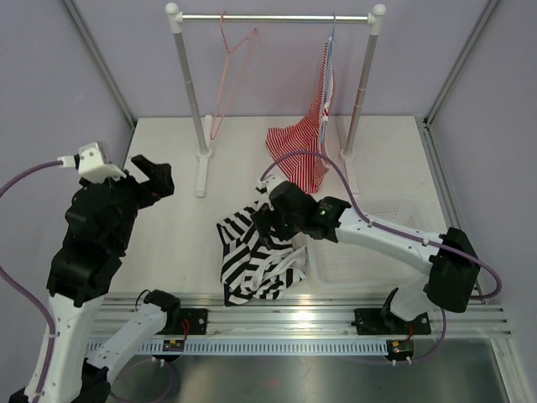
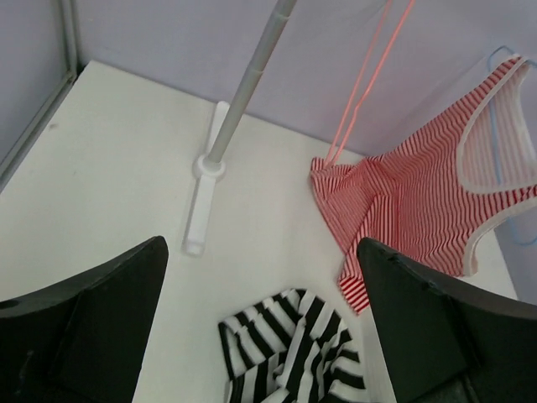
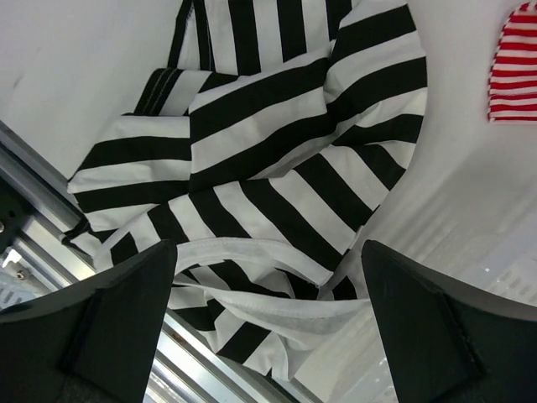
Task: Remove the tank top from the hanger
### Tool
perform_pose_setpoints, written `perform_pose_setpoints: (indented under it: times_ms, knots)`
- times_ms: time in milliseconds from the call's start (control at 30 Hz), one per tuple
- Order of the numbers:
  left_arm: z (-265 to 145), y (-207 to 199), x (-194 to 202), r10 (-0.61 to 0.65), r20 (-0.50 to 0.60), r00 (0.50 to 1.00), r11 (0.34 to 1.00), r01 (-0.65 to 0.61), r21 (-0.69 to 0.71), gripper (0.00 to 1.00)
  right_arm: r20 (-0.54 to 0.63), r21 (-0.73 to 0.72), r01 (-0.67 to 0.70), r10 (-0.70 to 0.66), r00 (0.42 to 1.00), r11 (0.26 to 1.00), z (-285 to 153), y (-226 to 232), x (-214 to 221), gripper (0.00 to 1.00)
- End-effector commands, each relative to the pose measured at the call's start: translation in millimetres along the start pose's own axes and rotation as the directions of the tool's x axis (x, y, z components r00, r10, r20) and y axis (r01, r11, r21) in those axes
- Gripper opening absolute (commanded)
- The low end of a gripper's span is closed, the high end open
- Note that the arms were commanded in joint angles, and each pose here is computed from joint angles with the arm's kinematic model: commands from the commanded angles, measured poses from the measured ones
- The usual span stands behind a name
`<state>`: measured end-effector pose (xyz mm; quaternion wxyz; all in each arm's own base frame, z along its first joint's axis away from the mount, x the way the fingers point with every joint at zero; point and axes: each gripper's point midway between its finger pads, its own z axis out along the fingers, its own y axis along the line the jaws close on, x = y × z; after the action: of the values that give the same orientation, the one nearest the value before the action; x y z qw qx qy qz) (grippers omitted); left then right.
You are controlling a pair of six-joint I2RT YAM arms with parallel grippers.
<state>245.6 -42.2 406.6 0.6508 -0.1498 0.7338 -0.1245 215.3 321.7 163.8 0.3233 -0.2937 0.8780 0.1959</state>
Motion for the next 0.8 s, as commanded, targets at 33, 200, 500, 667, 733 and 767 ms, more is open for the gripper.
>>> perform_pose_setpoints:
  times_ms: [33,200,500,667,733,767]
  knots:
    - [-14,41,55,0.122,-0.118,0.986,0.989,-0.131,-0.073,0.99,-0.05,-0.023,0.035,-0.037,0.998,0.999,34,9,6,0.99]
    - [-21,59,90,0.179,-0.085,0.98,0.983,-0.182,-0.033,0.99,-0.119,0.027,-0.003,0.006,0.993,1.0,77,5,30,0.99]
    - [-19,72,111,0.173,-0.1,0.98,0.982,-0.179,-0.062,0.99,-0.235,0.177,0.053,-0.01,0.972,0.983,138,-2,85,0.99]
    - [-22,73,107,0.167,-0.081,0.983,0.983,-0.173,-0.066,0.99,-0.255,0.172,0.06,-0.014,0.967,0.983,155,6,102,0.37]
    - [-24,75,105,0.161,-0.067,0.985,0.984,-0.166,-0.067,0.99,-0.214,0.153,0.049,-0.015,0.977,0.987,146,12,86,0.0]
    - [-25,74,104,0.159,-0.057,0.986,0.985,-0.163,-0.065,0.99,-0.198,0.148,0.047,-0.017,0.98,0.988,141,14,79,0.0]
